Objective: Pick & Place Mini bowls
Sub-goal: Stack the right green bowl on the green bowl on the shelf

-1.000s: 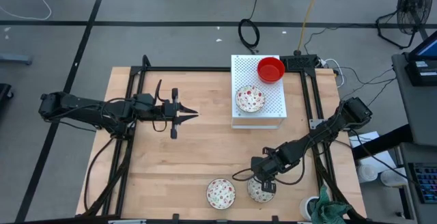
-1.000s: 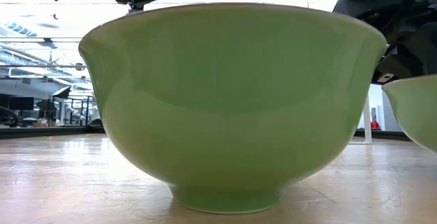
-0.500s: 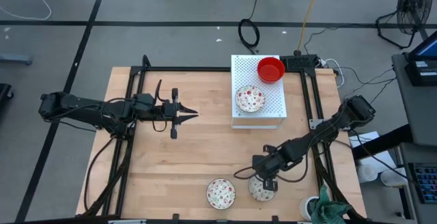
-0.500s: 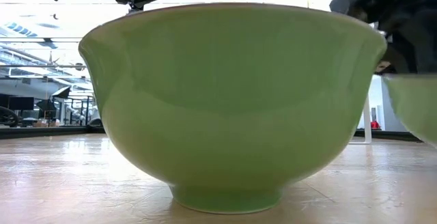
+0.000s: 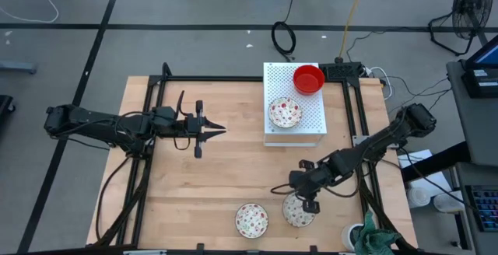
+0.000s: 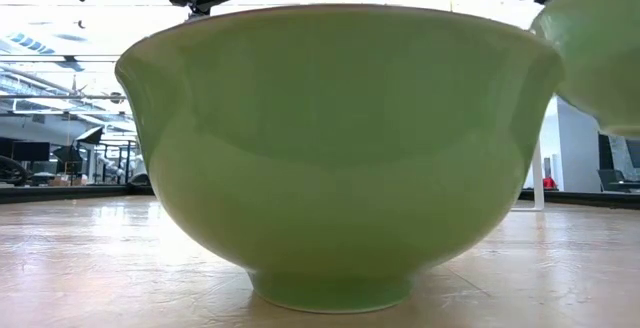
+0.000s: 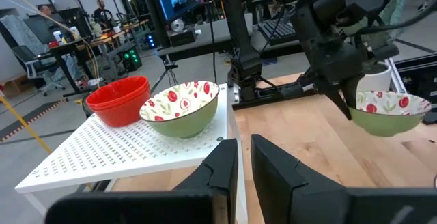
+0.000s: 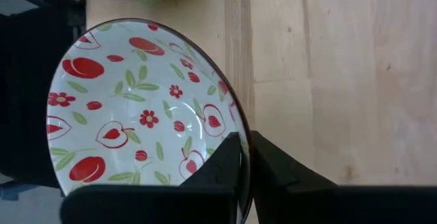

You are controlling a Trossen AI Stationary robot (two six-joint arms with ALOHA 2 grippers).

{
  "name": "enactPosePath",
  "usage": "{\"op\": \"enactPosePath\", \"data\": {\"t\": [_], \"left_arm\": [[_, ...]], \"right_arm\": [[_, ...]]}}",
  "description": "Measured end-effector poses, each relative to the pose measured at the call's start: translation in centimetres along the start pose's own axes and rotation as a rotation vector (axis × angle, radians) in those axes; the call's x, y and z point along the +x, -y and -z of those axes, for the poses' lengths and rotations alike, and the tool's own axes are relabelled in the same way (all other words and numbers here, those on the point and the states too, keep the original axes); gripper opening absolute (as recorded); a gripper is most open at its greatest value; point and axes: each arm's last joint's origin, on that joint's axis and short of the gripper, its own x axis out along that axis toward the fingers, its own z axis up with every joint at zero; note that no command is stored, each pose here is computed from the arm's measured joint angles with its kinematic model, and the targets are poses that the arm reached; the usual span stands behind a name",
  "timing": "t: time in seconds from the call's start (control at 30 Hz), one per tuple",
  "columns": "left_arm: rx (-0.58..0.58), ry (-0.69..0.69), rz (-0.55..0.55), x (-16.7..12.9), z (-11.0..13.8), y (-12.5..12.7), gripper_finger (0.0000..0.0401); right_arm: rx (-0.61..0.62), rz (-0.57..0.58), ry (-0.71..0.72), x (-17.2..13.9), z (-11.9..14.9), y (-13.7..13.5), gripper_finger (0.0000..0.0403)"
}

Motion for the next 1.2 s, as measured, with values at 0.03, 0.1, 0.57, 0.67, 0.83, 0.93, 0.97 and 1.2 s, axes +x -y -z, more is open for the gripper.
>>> {"op": "enactPosePath", "data": {"t": [0.03, 0.1, 0.57, 0.67, 0.83, 0.93, 0.97, 1.2], "left_arm": [[0.000, 0.000, 0.000, 0.0, 0.0, 0.0, 0.0049], [0.000, 0.000, 0.000, 0.0, 0.0, 0.0, 0.0049], [0.000, 0.000, 0.000, 0.0, 0.0, 0.0, 0.0049], [0.000, 0.000, 0.000, 0.0, 0.0, 0.0, 0.0049], [0.000, 0.000, 0.000, 0.0, 0.0, 0.0, 0.0049], [0.000, 0.000, 0.000, 0.0, 0.0, 0.0, 0.0049], [0.000, 0.000, 0.000, 0.0, 0.0, 0.0, 0.0049], [0.000, 0.000, 0.000, 0.0, 0.0, 0.0, 0.0049]], "right_arm": [[-0.002, -0.002, 0.007, -0.2, -0.1, 0.1, 0.0011], [-0.004, -0.004, 0.018, -0.4, -0.3, 0.3, 0.0011], [-0.012, -0.019, 0.108, -2.9, -1.3, 1.7, 0.0011], [-0.023, -0.025, 0.132, -3.6, -1.4, 1.9, 0.0011], [-0.048, -0.026, 0.155, -4.4, -1.4, 2.2, 0.0011], [-0.040, -0.025, 0.173, -4.8, -1.5, 2.4, 0.0011], [-0.038, -0.025, 0.176, -4.9, -1.6, 2.5, 0.0011], [-0.049, -0.035, 0.215, -6.1, -1.6, 2.8, 0.0011]]}}
